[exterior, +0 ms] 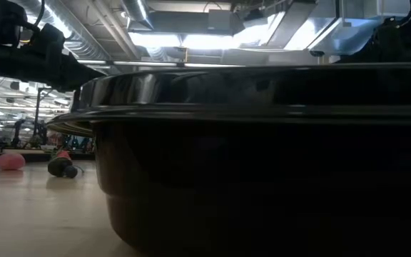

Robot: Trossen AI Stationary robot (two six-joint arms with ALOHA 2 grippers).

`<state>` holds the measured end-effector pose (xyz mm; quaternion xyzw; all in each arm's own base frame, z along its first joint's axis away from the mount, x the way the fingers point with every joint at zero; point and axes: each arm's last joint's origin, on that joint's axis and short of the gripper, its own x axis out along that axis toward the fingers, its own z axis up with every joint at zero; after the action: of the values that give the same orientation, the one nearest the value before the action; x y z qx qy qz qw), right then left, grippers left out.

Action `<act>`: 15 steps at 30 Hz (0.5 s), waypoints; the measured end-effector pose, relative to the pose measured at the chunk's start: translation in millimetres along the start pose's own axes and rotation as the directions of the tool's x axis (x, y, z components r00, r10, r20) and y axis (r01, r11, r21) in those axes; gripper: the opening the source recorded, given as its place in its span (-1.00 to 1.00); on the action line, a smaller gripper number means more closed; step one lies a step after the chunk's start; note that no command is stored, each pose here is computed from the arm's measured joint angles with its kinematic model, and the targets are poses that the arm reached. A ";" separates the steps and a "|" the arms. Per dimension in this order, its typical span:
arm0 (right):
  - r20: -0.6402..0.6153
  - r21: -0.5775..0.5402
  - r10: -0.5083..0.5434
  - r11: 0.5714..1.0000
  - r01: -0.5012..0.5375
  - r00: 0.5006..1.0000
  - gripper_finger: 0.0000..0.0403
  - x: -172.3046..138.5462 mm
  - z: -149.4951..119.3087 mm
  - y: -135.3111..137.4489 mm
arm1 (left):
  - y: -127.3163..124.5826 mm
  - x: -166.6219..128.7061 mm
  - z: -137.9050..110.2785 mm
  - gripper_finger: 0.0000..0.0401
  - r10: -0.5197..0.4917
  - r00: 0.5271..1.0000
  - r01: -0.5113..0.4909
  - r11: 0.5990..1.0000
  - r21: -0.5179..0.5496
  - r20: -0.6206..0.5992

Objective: Pick and placing Produce into tupperware
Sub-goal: Put the peach into the black bin

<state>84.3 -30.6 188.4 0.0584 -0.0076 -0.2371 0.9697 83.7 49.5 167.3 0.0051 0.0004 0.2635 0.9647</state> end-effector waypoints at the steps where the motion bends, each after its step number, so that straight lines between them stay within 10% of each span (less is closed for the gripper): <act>1: 0.005 0.006 0.001 1.000 -0.001 1.000 0.62 0.0 0.5 0.1 | 0.1 0.0 0.1 -0.18 0.004 1.000 -0.004 1.000 -0.001 0.001; 15: 0.263 -0.158 0.352 0.934 -0.320 0.898 0.62 3.8 30.7 14.3 | 1.2 0.0 1.5 -0.18 0.041 0.999 -0.041 0.999 -0.001 0.015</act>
<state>92.9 -23.0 220.5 -0.0328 -0.1451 -0.0720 0.9863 83.0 50.5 168.8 0.0068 -0.0070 0.2832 0.9590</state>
